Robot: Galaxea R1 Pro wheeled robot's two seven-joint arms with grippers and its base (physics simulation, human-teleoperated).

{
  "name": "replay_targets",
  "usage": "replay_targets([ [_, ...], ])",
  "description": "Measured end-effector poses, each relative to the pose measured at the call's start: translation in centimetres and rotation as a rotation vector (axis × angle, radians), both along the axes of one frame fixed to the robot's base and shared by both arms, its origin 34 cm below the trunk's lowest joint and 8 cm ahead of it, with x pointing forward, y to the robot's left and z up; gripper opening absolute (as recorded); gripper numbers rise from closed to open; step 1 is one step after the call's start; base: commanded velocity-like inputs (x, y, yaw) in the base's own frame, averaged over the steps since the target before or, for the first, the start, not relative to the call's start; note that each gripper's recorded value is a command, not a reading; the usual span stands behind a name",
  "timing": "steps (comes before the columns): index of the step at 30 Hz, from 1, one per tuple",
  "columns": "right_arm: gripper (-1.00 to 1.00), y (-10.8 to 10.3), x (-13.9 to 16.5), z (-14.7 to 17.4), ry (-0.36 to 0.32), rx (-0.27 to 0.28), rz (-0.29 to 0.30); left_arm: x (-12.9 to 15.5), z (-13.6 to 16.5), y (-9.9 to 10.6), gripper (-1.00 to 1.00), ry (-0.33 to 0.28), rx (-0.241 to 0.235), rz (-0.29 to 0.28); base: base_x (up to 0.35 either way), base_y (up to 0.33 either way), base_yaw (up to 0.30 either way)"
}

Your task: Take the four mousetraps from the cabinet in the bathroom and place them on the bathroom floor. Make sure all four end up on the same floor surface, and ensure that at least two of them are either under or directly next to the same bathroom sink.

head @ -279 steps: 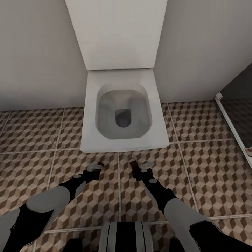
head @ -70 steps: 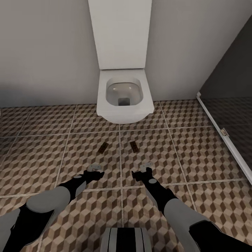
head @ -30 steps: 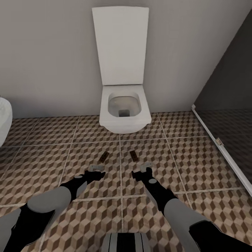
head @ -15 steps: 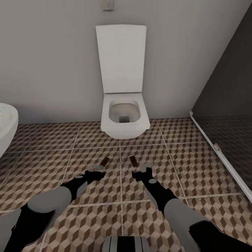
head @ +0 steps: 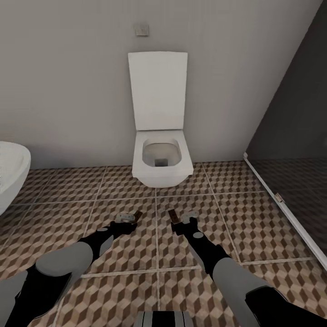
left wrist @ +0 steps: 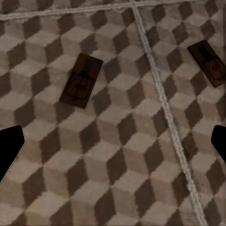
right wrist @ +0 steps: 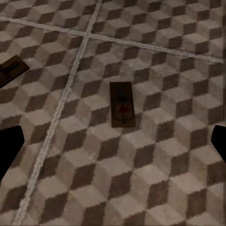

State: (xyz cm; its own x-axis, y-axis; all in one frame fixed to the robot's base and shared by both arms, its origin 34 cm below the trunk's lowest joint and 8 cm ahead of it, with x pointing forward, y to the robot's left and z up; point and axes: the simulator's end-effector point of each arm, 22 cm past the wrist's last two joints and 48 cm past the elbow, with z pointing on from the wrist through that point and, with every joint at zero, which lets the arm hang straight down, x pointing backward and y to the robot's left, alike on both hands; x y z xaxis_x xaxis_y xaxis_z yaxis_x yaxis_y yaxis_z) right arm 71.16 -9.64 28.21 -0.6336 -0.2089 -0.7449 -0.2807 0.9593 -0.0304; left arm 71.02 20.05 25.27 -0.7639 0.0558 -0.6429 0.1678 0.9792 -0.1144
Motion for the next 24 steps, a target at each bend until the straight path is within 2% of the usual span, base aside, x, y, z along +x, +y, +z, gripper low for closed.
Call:
replay_targets([
  [18,1.00,-0.1,0.9,4.2,-0.062,-0.002,0.001,1.6,4.8,0.0,1.00,-0.074,0.001,0.000,0.000,0.000,0.000],
  [24,1.00,-0.1,0.7,5.2,-0.105,0.006,0.005,1.9,6.3,0.1,1.00,-0.094,0.001,0.001,0.000,0.000,0.000],
])
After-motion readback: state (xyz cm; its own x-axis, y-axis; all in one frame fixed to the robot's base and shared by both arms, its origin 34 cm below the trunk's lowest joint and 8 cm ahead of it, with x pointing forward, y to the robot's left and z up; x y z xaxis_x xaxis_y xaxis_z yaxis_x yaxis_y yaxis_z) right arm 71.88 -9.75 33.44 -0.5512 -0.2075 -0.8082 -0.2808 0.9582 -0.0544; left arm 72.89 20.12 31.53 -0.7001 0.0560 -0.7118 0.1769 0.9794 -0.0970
